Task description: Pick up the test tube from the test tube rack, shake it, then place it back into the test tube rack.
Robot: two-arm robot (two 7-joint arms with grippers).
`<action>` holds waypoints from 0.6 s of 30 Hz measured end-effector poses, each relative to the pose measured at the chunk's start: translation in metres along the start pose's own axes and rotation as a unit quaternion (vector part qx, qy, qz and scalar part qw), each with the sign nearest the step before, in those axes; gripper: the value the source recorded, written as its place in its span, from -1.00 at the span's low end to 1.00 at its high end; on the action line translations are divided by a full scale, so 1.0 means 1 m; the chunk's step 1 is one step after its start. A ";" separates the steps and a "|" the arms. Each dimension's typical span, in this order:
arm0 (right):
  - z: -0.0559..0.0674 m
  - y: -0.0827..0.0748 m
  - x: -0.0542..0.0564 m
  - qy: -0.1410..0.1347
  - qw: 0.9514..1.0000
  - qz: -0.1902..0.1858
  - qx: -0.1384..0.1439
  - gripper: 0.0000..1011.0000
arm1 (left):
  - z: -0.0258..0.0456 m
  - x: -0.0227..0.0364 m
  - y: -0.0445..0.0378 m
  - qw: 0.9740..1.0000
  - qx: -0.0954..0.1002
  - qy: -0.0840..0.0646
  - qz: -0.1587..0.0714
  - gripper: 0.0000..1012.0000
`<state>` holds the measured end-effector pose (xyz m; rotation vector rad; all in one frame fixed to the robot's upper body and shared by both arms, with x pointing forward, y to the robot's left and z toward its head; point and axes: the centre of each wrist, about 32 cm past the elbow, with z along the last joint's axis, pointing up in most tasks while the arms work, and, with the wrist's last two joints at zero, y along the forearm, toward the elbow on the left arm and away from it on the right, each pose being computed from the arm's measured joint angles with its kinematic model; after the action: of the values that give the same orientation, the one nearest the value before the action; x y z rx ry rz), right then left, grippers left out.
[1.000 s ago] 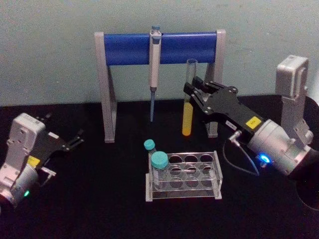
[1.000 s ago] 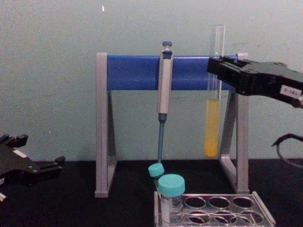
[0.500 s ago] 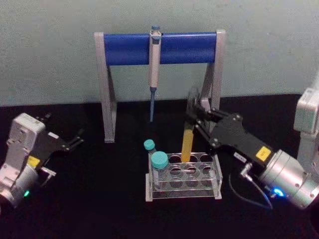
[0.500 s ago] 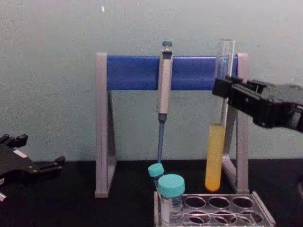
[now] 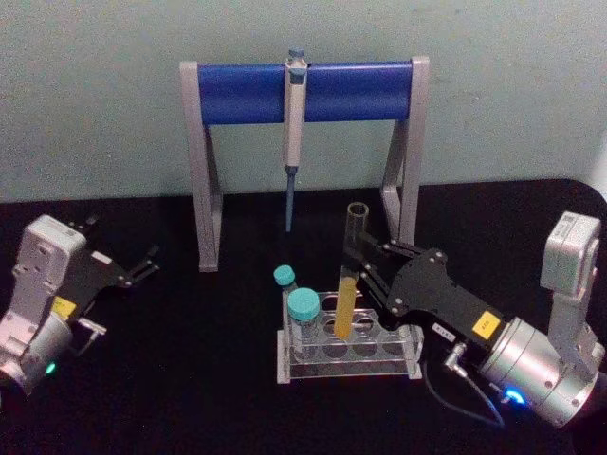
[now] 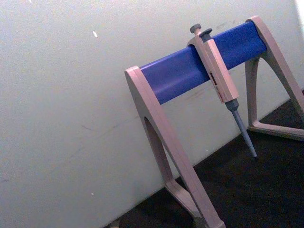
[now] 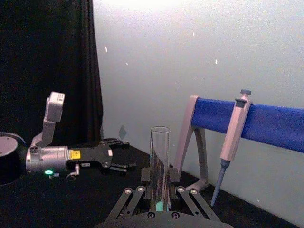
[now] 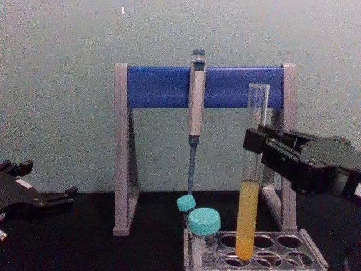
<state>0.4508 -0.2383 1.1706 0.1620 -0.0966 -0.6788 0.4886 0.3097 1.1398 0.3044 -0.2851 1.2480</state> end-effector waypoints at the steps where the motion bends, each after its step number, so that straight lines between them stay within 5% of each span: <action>1: -0.002 0.000 0.000 0.001 1.000 -0.001 -0.001 -0.56 | 0.0000 0.0000 0.0000 1.000 0.000 0.000 0.000 0.98; 18: -0.013 0.003 0.002 0.003 1.000 -0.013 -0.001 -0.56 | 0.0000 0.0000 0.0000 1.000 0.000 0.000 0.000 0.98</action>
<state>0.4565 -0.2358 1.1583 0.1637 -0.0880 -0.7046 0.4886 0.3097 1.1398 0.3044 -0.2850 1.2479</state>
